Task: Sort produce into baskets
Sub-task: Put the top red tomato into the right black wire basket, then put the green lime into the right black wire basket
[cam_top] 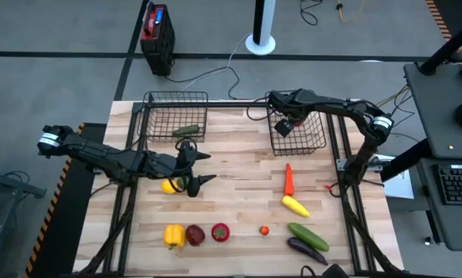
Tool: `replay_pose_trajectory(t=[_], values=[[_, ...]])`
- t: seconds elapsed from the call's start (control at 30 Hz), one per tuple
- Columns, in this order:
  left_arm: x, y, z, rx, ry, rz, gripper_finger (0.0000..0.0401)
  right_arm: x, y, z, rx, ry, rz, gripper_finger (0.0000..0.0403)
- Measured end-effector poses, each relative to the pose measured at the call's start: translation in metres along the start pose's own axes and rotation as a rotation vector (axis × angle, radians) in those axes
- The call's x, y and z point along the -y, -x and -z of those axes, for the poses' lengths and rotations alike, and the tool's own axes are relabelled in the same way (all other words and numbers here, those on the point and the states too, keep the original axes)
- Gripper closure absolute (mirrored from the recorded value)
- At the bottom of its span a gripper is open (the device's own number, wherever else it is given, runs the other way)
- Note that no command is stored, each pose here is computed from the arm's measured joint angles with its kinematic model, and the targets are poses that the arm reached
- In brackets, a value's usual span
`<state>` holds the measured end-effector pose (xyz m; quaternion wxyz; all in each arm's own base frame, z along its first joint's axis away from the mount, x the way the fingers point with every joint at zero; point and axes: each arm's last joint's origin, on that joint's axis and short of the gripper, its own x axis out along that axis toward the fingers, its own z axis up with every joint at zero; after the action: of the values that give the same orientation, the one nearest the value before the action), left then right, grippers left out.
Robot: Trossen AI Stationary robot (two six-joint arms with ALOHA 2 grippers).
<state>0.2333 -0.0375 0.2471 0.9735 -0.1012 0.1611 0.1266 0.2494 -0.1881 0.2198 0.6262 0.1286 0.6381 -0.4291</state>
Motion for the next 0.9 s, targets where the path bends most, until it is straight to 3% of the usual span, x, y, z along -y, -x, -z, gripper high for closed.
replay_pose_trajectory(t=[0.3,0.8,0.9], values=[[0.000,0.000,0.000,0.000,-0.001,0.000,0.0039,0.002,-0.001,0.000,-0.006,-0.009,-0.013,0.0106],[0.000,0.000,0.000,0.000,0.000,0.000,0.0039,0.007,0.013,-0.010,0.049,-0.034,-0.051,0.0129],[0.000,0.000,0.000,0.000,-0.001,0.000,0.0039,0.007,0.018,-0.013,0.054,-0.016,-0.123,0.0137]])
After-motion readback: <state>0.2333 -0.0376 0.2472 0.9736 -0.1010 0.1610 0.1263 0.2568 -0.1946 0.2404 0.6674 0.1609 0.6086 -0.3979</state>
